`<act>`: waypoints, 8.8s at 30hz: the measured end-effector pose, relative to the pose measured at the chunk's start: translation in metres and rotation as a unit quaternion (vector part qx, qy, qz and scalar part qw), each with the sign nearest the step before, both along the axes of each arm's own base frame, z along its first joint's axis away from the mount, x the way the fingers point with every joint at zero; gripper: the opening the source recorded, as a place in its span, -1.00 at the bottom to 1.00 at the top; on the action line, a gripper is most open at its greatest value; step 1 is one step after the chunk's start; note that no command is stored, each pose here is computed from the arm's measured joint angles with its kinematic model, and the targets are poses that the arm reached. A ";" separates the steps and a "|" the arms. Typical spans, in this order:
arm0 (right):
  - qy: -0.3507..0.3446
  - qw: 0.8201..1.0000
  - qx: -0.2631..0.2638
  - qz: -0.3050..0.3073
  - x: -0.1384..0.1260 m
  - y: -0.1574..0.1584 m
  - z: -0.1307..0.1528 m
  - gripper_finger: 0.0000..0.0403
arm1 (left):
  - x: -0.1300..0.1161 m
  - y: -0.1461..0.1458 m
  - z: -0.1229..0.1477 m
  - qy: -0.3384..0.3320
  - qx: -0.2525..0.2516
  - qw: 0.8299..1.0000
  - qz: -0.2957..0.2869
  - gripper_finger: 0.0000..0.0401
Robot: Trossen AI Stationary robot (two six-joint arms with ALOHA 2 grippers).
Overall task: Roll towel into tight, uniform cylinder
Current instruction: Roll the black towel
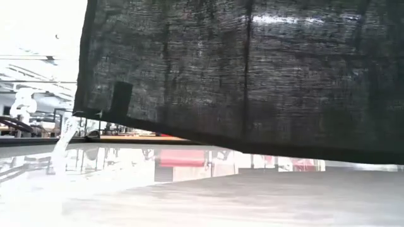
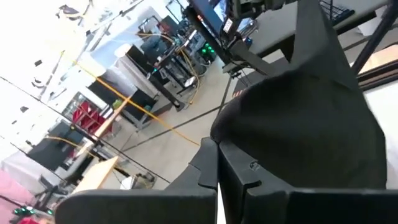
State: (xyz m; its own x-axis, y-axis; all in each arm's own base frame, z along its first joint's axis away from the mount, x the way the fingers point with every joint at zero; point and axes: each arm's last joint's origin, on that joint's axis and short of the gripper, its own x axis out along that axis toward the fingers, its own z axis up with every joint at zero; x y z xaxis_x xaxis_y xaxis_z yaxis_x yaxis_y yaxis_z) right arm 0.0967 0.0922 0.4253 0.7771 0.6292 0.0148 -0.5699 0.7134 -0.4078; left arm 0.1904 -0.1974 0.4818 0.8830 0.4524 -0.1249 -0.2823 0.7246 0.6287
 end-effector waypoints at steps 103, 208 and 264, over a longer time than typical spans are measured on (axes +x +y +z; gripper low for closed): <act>0.425 0.738 -0.060 -0.520 0.060 -0.102 -0.164 -0.92 | 0.197 0.185 -0.223 0.338 -0.056 0.881 0.326 -0.93; 0.517 0.721 0.022 -0.462 0.191 -0.090 -0.273 -0.21 | 0.216 0.190 -0.322 0.473 -0.215 0.844 0.131 -0.18; 0.544 0.677 0.015 -0.495 0.154 -0.129 -0.239 -0.32 | 0.219 0.191 -0.356 0.515 -0.221 0.817 0.134 -0.18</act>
